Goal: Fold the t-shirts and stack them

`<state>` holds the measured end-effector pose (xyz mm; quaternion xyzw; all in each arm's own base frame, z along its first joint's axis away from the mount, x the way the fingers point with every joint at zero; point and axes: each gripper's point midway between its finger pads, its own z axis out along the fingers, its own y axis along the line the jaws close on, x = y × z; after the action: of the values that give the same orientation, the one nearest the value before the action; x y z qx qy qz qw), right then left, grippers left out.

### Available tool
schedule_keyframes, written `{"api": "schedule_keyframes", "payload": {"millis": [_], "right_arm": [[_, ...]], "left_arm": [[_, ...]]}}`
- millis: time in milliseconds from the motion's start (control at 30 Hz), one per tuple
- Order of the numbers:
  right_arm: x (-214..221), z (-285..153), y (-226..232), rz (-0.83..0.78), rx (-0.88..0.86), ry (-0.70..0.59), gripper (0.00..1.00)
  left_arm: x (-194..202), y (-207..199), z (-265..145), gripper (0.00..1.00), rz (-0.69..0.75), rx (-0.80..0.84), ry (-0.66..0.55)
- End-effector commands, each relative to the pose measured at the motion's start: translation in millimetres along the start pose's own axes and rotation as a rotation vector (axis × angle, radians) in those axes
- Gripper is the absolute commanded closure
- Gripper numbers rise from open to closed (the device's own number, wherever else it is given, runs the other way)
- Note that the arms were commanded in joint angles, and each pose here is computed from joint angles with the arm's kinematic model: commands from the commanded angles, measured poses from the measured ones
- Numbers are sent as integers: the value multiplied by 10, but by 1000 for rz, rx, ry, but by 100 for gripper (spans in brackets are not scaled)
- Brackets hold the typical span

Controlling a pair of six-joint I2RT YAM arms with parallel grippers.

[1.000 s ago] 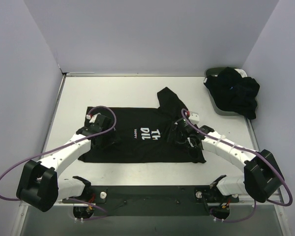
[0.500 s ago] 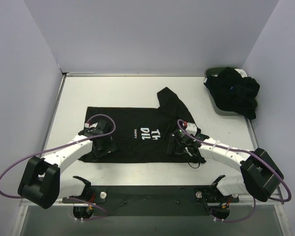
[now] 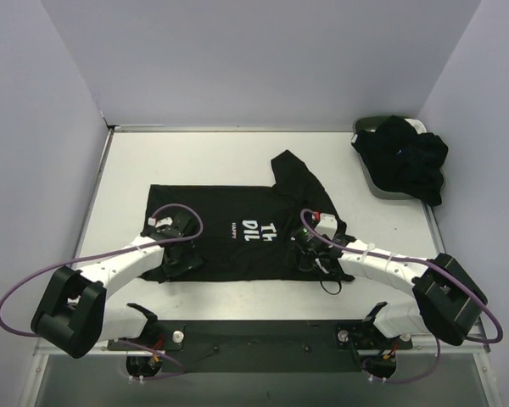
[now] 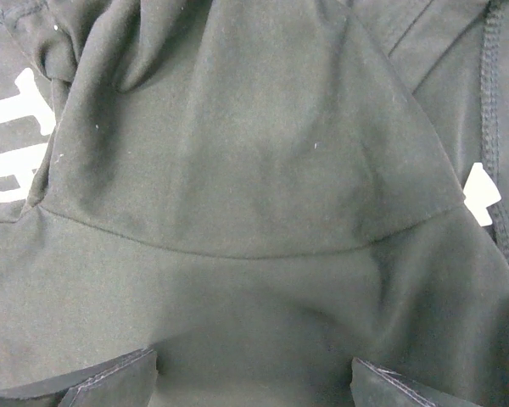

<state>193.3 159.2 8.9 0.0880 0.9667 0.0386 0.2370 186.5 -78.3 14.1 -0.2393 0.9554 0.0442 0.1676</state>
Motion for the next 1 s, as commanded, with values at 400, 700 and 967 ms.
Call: {"api": "schedule_keyframes", "payload": {"millis": [400, 700, 967], "right_arm": [[809, -201, -502, 40, 161, 156, 0], [1075, -284, -761, 84, 175, 154, 0], [1143, -344, -900, 125, 178, 122, 0]], "left_arm": [[642, 304, -87, 19, 47, -46, 109], [893, 478, -194, 19, -5, -43, 117], [930, 485, -317, 21, -41, -1, 108]]}}
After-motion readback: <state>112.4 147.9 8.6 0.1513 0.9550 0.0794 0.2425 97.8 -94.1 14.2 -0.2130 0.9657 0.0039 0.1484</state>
